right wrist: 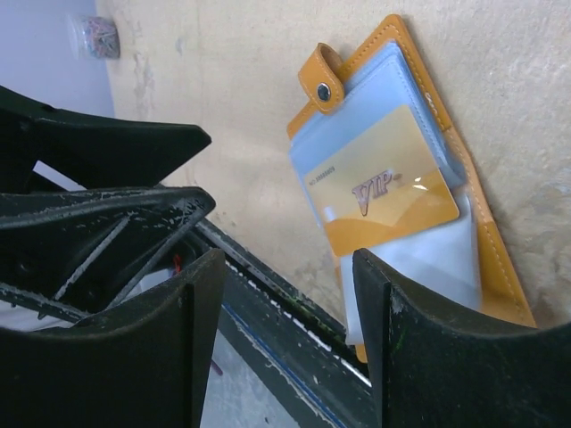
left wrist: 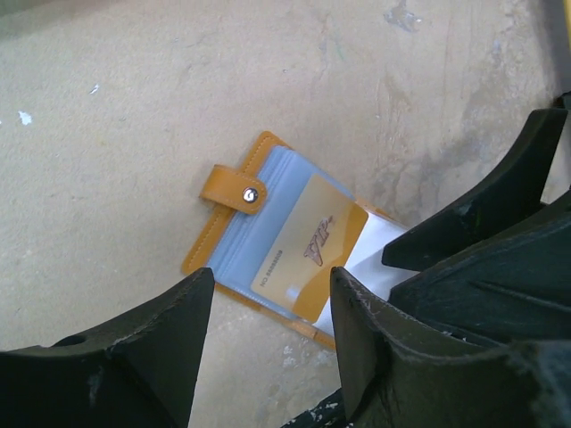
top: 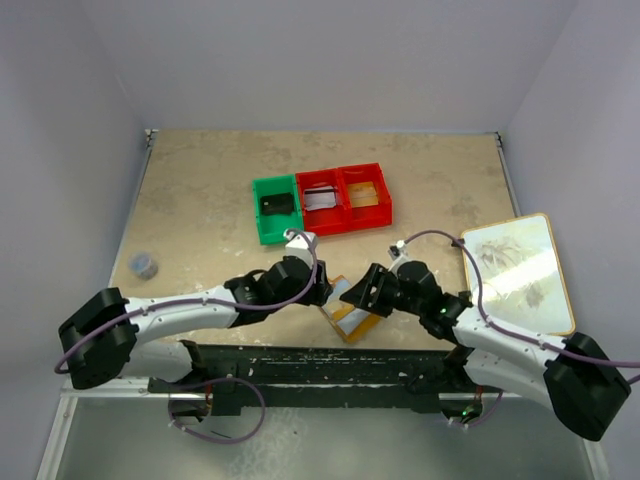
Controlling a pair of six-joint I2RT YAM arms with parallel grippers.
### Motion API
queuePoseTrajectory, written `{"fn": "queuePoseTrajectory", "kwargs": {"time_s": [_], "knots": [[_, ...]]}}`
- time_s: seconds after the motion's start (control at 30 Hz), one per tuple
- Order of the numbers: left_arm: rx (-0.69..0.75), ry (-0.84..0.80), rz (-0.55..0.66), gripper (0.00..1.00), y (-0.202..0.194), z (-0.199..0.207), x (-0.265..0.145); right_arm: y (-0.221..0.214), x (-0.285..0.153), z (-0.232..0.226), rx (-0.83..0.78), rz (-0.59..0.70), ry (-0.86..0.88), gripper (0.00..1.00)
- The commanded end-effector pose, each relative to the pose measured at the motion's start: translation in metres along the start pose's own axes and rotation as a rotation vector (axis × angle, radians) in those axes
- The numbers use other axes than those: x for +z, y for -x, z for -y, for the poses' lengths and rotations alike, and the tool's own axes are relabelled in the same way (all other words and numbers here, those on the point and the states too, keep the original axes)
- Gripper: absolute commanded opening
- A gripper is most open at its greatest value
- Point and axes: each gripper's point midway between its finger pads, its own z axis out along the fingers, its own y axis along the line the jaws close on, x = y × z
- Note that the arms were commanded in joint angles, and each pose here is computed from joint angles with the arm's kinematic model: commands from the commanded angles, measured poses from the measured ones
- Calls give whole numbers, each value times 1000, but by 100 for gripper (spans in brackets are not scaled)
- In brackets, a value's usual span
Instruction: Take the credit cards out of the card holder
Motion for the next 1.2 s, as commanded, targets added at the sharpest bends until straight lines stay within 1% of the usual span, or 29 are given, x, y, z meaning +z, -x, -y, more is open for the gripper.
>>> {"fn": "queuePoseTrajectory", "kwargs": {"time_s": [0.0, 0.1, 0.2, 0.43, 0.57, 0.67, 0.77, 0.83, 1.0, 1.17], "knots": [[50, -37, 2, 52, 13, 17, 5, 1, 5, -24, 12, -7, 77, 62], [57, -50, -4, 52, 13, 22, 10, -6, 12, -14, 24, -27, 15, 60], [69, -64, -26, 51, 10, 27, 16, -9, 13, 2, 48, -11, -49, 60], [63, -83, -29, 43, 5, 30, 26, -14, 10, 27, 144, 30, -77, 56], [70, -122, -69, 33, -3, 39, 34, -12, 11, 28, 169, 57, -57, 54], [68, -139, -92, 27, -11, 42, 40, -21, 14, 33, 210, 14, -73, 49], [61, -109, -111, 23, -20, 34, 46, -19, 18, 36, 222, 39, -67, 45], [60, -72, -110, 21, -22, 26, 48, -24, 19, 41, 251, 26, -62, 43], [77, 30, -92, 20, -23, 4, 49, -23, 21, 53, 276, 54, -93, 41], [92, 43, -119, 18, -32, -1, 51, -21, 20, 53, 305, 80, -59, 37]]}}
